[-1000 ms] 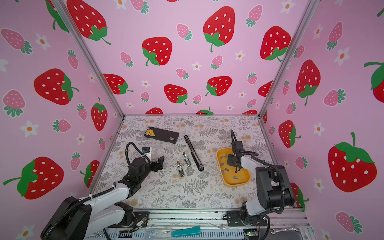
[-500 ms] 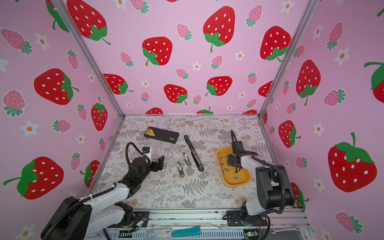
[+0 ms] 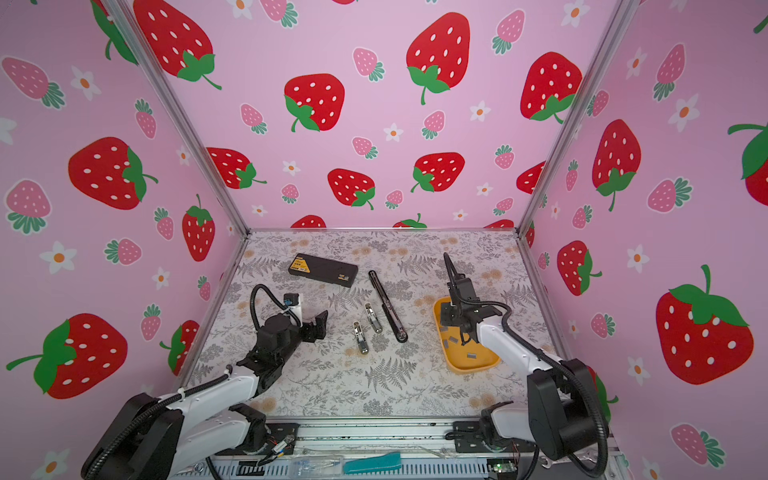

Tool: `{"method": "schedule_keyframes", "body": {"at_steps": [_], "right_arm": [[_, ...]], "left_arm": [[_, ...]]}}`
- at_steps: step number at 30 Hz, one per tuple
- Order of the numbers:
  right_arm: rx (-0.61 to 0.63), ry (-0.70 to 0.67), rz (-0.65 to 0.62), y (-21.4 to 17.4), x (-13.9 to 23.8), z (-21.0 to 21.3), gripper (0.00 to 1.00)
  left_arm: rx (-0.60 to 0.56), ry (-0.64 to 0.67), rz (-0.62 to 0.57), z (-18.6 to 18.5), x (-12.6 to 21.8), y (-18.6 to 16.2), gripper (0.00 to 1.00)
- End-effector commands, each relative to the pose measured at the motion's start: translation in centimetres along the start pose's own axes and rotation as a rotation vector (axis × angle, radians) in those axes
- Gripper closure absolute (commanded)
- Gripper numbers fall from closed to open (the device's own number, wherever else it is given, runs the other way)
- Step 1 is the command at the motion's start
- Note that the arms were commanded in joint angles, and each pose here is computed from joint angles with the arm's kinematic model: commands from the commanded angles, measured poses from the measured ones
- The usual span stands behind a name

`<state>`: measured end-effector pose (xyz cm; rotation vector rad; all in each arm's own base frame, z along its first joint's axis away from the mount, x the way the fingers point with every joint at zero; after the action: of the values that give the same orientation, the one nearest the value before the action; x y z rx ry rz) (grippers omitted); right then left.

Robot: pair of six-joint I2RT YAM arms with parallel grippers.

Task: Load the staples into the stapler
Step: 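Carry the staple strip in the right gripper to the cream staplers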

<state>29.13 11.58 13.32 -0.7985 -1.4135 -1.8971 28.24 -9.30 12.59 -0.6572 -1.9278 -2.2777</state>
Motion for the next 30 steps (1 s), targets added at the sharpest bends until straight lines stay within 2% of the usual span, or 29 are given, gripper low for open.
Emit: {"method": "schedule_keyframes", "body": {"at_steps": [1,5,10,15,17,24,27,30], "right_arm": [[-0.005,0.011,-0.110,1.5,2.3,1.1,0.95],[-0.025,0.099,-0.214,2.0,5.4,3.1,0.96],[-0.065,0.282,-0.320,1.7,8.8,6.5,0.96],[-0.021,0.498,-0.349,0.0,10.3,11.6,0.96],[0.018,0.559,-0.354,-1.1,10.3,13.4,0.96],[0.147,0.641,-0.324,-6.2,8.8,17.2,0.97],[0.146,0.681,-0.308,-8.4,7.3,17.1,0.97],[0.137,0.712,-0.284,-9.8,5.8,17.2,0.97]], "left_arm": [[0.019,0.016,-0.052,0.4,0.5,1.0,0.03],[0.024,-0.024,-0.063,-0.1,0.9,1.0,0.03],[0.027,-0.053,-0.096,-0.4,1.8,0.9,0.03],[0.033,-0.069,-0.126,-0.5,2.4,1.0,0.04],[0.039,-0.082,-0.130,-0.7,2.6,0.9,0.04],[0.033,-0.154,-0.144,-1.6,3.0,0.9,0.07],[0.013,-0.215,-0.163,-2.4,3.4,0.9,0.09],[0.020,-0.196,-0.167,-2.1,3.5,0.9,0.08]]}}
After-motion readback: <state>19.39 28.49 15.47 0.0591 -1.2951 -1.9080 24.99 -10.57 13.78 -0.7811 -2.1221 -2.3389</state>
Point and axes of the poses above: each gripper's point midway between its finger pads, its own x axis back along the fingers, its own z axis along the line the jaws close on, y = z × x, the point moved 4 cm from there along x, back along the fingers, and after that the axes turned 15 degrees about -x, right-handed, at the moved point
